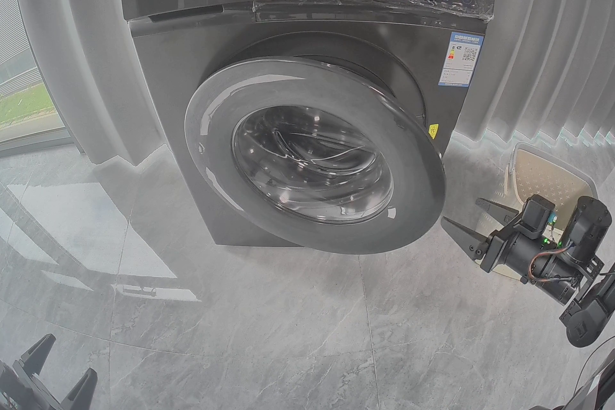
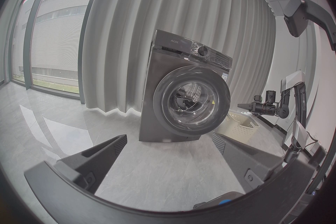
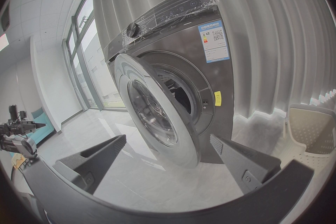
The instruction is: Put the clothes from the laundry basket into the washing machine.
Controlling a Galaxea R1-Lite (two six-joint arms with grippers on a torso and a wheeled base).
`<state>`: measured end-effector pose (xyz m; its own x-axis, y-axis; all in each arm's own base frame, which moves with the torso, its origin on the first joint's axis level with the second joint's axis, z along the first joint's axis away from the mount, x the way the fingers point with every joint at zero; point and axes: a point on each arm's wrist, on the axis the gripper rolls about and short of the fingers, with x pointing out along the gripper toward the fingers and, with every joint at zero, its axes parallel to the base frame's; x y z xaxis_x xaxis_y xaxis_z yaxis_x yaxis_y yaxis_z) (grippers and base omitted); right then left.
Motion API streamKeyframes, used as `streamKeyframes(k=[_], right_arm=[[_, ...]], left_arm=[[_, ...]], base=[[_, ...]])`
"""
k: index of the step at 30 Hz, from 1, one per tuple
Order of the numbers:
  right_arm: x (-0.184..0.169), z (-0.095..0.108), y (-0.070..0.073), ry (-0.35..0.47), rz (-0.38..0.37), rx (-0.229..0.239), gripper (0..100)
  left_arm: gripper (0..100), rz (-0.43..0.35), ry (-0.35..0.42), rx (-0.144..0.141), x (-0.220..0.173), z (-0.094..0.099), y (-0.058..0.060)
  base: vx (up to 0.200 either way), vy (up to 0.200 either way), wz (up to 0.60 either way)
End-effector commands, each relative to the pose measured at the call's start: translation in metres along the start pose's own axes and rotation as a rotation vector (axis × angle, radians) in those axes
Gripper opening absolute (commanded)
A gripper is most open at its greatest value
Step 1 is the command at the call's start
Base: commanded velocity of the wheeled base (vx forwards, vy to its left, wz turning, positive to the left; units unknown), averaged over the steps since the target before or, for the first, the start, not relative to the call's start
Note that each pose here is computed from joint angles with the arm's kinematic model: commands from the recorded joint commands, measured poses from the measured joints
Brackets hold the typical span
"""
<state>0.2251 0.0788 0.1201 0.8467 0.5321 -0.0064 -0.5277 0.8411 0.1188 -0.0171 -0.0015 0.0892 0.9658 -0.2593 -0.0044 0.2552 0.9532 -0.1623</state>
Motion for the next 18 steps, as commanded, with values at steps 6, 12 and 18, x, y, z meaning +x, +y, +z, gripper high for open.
streamKeyframes(k=[6, 12, 18], right_arm=[[-0.004, -0.003, 0.031, 0.000, -0.057, -0.026, 100], [-0.008, 0.001, 0.059, 0.032, 0.262, 0.200, 100], [0.001, 0.002, 0.044, 0.020, 0.215, 0.210, 100]], left_arm=[[100, 0.001, 0.018, -0.003, 0.001, -0.005, 0.001], [100, 0.003, 0.018, -0.005, 0.001, -0.005, 0.001], [100, 0.003, 0.018, -0.006, 0.001, -0.005, 0.001]], base=[[0.000, 0.000, 0.00], [0.000, 0.000, 0.00], [0.000, 0.000, 0.00]])
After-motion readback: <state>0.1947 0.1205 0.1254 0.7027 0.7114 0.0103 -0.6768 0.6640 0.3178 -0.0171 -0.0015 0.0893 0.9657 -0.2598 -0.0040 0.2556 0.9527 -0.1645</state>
